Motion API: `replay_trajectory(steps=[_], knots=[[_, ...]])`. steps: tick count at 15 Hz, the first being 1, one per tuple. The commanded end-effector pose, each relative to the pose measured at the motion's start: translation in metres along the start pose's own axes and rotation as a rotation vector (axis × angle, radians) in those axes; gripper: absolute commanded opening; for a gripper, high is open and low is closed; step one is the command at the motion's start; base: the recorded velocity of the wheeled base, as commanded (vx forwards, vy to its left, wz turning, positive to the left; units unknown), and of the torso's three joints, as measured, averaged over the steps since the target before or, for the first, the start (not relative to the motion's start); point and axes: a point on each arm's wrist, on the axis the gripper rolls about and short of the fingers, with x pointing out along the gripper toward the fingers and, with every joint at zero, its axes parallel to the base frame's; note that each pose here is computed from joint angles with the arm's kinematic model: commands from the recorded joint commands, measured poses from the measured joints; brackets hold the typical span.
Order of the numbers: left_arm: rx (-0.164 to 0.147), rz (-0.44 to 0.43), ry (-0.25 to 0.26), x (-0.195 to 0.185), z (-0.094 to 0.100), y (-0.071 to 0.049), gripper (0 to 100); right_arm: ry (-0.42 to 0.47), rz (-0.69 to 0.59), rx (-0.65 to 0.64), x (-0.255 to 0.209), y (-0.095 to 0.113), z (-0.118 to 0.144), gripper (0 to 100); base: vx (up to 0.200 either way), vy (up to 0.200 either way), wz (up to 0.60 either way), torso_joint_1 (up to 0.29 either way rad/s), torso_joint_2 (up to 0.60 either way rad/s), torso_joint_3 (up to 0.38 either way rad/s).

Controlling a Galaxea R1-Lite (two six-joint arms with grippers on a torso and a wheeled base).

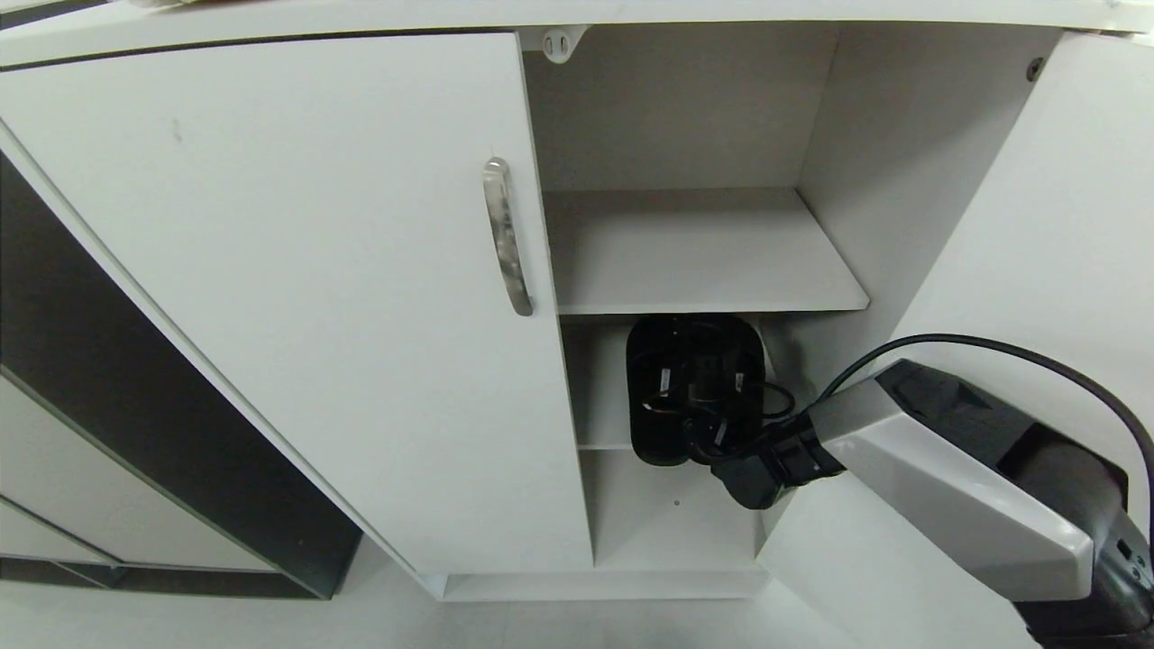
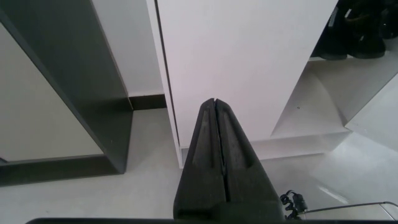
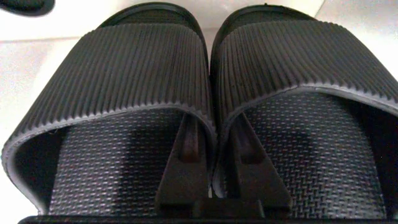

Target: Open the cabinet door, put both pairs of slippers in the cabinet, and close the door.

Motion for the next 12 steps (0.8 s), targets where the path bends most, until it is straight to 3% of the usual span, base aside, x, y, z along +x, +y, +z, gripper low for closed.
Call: replay_trajectory(steps=[1, 9, 10, 12], knots=[[-0.001, 0.0, 0.001, 0.0, 0.0, 0.0, 0, -0.011, -0.007, 0.009, 0.008, 0.001, 0.0, 0, 0.0, 0.0, 0.0, 0.0, 0.0, 0.0], [-0.001, 0.0, 0.001, 0.0, 0.0, 0.0, 0, 0.005, -0.014, -0.004, 0.014, 0.002, -0.008, 0, 0.0, 0.0, 0.0, 0.0, 0.0, 0.0], [-0.001, 0.0, 0.001, 0.0, 0.0, 0.0, 0, 0.005, -0.014, -0.004, 0.014, 0.002, -0.008, 100, 0.0, 0.0, 0.0, 0.0, 0.0, 0.0], [-0.001, 0.0, 0.001, 0.0, 0.0, 0.0, 0, 0.012, -0.015, -0.01, 0.013, 0.001, -0.011, 100, 0.0, 0.0, 0.0, 0.0, 0.0, 0.0]])
